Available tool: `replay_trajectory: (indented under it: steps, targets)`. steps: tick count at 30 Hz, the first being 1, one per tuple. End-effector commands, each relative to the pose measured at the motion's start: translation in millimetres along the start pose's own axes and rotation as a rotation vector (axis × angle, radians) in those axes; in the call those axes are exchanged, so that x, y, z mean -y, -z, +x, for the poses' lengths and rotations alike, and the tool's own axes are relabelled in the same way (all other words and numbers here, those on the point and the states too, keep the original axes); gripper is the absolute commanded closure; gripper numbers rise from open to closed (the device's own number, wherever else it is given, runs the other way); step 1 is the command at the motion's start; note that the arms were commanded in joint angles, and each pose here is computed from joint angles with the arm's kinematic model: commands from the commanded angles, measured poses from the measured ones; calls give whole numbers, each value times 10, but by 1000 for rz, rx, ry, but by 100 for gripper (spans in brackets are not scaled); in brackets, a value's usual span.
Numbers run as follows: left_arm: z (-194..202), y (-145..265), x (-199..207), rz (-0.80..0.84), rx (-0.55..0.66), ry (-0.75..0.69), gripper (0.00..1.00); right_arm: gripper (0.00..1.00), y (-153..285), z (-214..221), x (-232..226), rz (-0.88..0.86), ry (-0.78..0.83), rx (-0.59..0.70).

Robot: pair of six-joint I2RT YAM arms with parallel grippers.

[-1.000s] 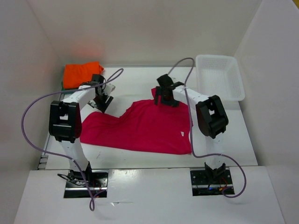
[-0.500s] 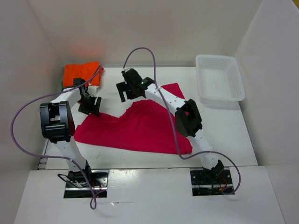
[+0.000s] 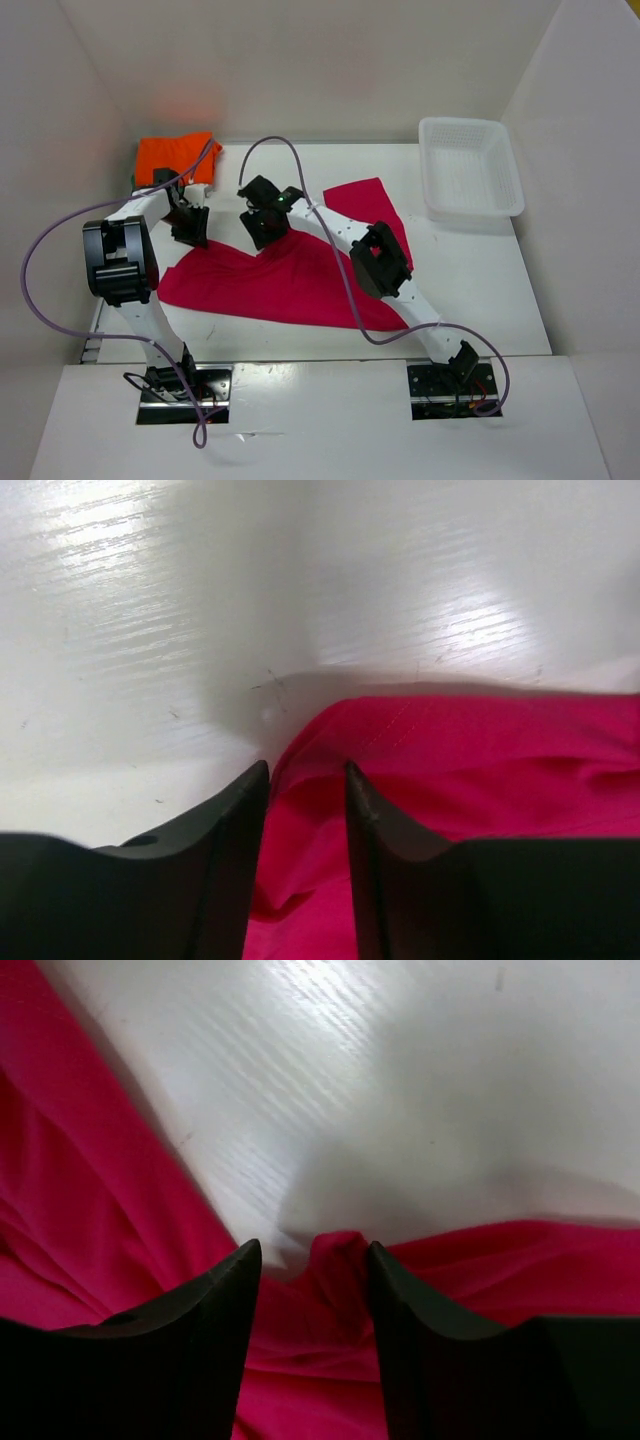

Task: Fold and stack the t-shirts
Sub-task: Grap the side of the flattened tshirt furthest away from the robot with both arms

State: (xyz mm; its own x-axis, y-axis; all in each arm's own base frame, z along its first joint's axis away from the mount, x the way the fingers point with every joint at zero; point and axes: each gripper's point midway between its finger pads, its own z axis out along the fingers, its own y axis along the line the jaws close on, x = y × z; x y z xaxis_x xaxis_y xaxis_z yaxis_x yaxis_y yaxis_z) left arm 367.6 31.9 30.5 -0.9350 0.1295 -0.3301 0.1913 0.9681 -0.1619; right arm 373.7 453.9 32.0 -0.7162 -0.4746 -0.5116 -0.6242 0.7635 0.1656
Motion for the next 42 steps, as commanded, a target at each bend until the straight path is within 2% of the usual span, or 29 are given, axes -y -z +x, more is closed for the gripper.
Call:
replay_trajectory:
  steps: [1, 3, 4, 8, 11, 12, 16, 20, 24, 25, 26, 28, 29, 31, 32, 35, 37, 38, 41, 42]
  targets:
    - [-75, 27, 133, 62, 26, -27, 61, 50, 8, 41, -123, -33, 28, -31]
    - [-7, 12, 203, 101, 0, -15, 67, 60, 34, 48, -123, -32, 28, -32]
    - [8, 16, 229, 114, -5, -12, 75, 63, 81, 48, -152, -47, 27, -37]
    - [62, 9, 265, 134, -19, -16, 91, 70, 142, 116, -65, -57, -6, -83]
    - [65, 87, 301, 142, -14, -25, 98, 89, 215, 71, -60, -48, -5, -74]
    - [42, 114, 324, 151, -2, -28, 99, 100, 259, 31, -50, -39, -4, -61]
    - [-43, 355, 462, 195, 71, -103, 100, 100, 422, -71, -49, -23, -12, -31]
    - [-42, 730, 538, 178, 135, -256, 100, 100, 844, -279, -129, -43, -24, 53]
    - [374, 765, 514, 128, 53, -361, 100, 100, 1102, -231, -223, -102, -54, 114]
    - [611, 700, 506, 134, -13, -382, 100, 100, 1107, -166, -241, -117, -67, 104]
    - [723, 664, 504, 141, -46, -389, 100, 100, 1017, 59, -219, -120, -81, 48]
    - [896, 651, 506, 141, -84, -405, 100, 100, 1020, 197, -249, -147, -99, 28]
    - [1037, 621, 503, 139, -116, -407, 100, 100, 922, 444, -221, -146, -127, -27]
    - [1162, 596, 495, 135, -146, -413, 100, 100, 946, 449, -274, -184, -139, 9]
    - [1226, 580, 474, 129, -167, -420, 100, 100, 888, 620, -257, -187, -153, -23]
    - [1310, 572, 461, 121, -188, -419, 100, 100, 827, 775, -247, -196, -168, -43]
    - [1357, 588, 477, 126, -213, -435, 100, 95, 812, 892, -299, -206, -169, -63]
    - [1360, 590, 458, 119, -217, -446, 97, 87, 804, 930, -360, -221, -160, -70]
    - [1439, 653, 455, 124, -266, -481, 82, 79, 779, 1089, -516, -229, -98, -96]
    - [1418, 681, 450, 128, -267, -505, 68, 79, 761, 1122, -483, -213, -99, -100]
